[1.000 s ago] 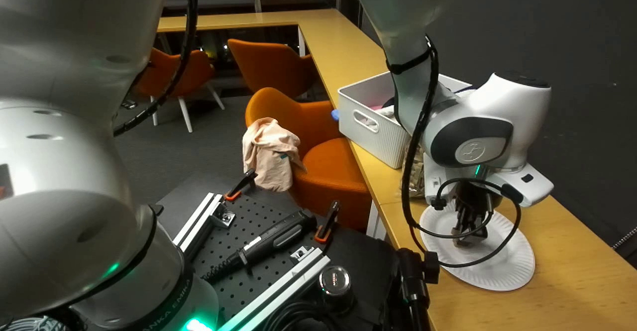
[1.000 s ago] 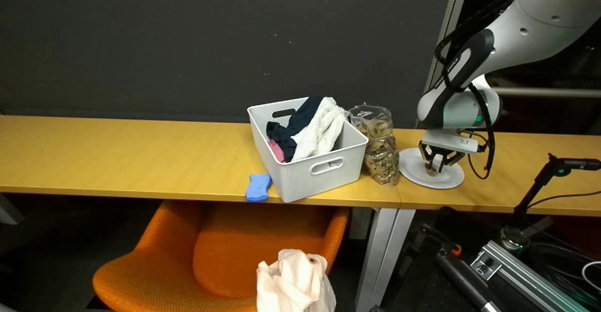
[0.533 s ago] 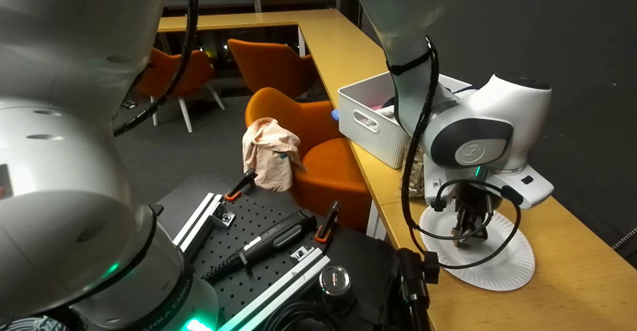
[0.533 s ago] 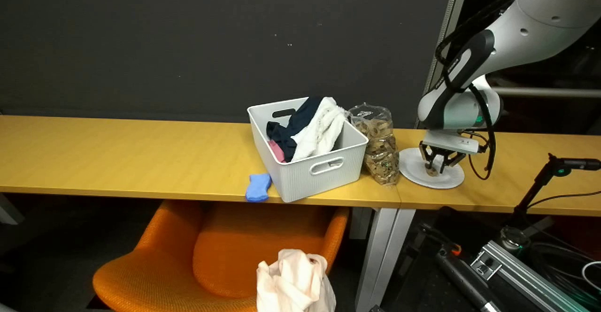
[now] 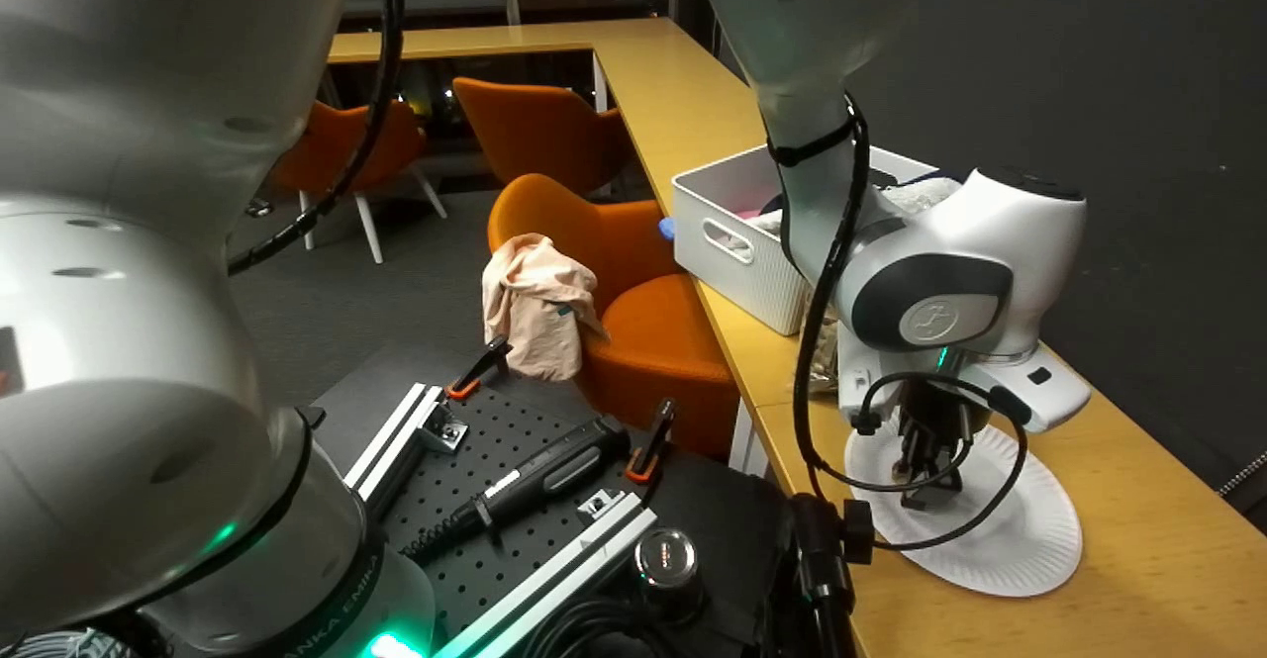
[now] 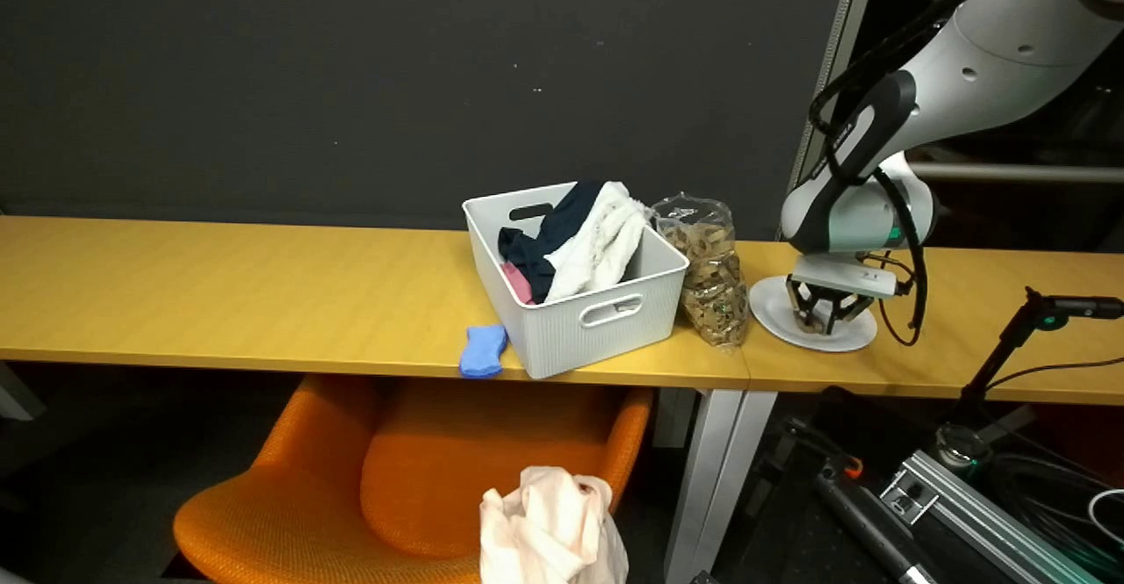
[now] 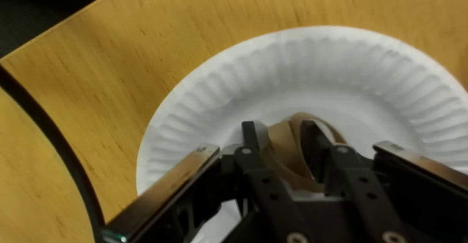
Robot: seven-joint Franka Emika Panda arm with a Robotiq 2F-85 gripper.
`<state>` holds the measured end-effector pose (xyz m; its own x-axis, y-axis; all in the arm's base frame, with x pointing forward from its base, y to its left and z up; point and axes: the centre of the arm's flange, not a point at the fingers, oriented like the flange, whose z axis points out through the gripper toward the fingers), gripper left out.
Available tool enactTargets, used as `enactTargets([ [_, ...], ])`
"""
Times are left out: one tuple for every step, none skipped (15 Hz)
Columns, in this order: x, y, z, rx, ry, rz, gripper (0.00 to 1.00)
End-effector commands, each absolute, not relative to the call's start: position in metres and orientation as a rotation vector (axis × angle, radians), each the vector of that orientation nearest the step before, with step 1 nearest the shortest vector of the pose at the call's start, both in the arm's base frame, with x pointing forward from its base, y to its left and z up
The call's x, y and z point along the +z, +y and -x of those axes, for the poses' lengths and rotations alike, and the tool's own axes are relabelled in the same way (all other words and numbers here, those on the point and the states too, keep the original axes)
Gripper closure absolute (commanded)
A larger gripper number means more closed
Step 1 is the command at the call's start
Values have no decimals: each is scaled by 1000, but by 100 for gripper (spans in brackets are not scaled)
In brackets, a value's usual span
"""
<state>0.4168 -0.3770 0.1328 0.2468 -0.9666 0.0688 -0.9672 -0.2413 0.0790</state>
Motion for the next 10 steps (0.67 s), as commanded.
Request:
enactTargets([
  [128,-381,-419,41,-1861,-2388,91],
  [128,-381,-418,41,-1861,-2387,99],
  [128,-381,-418,42,-1861,-2387,100],
  [128,-381,-419,42,-1861,-2387,100],
  [128,-381,-419,44,-1861,-2387,100],
  [129,-380,-419,46,-1861,-2388,99],
  [132,-379,-419,48,-1862,-2390,99],
  [135,-379,-419,50,-1863,-2394,99],
  [138,-379,-418,53,-1861,-2394,99],
  [142,-379,-417,57,-1862,-2394,99],
])
